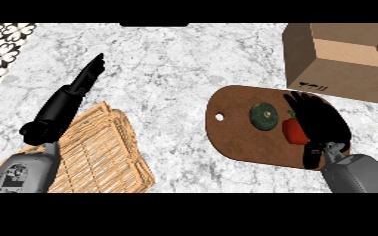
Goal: Pick the bell pepper from the cutting board and place it in the cardboard box
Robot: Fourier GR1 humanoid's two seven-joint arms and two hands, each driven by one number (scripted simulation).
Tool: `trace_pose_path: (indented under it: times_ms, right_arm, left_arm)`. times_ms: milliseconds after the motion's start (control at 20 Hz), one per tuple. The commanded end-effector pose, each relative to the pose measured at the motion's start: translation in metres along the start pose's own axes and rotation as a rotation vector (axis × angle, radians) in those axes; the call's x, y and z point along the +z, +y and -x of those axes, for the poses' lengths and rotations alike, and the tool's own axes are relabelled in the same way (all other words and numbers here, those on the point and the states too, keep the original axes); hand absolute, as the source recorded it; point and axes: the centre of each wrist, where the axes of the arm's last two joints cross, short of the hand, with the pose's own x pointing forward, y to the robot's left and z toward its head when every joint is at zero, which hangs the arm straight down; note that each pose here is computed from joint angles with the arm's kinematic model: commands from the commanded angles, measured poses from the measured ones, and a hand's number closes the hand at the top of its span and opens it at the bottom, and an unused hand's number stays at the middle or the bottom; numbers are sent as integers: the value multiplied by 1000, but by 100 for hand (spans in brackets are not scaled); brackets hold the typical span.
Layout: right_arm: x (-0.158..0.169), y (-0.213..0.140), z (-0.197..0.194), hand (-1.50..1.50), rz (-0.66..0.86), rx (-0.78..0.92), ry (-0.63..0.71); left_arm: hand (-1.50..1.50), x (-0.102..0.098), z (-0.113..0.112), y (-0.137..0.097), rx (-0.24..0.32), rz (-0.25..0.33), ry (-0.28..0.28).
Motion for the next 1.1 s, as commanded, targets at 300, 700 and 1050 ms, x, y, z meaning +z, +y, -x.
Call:
trace_pose_path:
  times_ms: [300,700,1050]
  right_arm:
    - [-22,12,14,150,7,21,-147]
    - [-22,16,-4,150,157,98,-335]
    - [5,30,-12,150,131,79,-1111]
  left_arm:
    - [0,12,-4,2,18,10,13]
    - [0,-5,12,-18,-15,1,1]
    - [0,1,6,-1,-10,-8,-7]
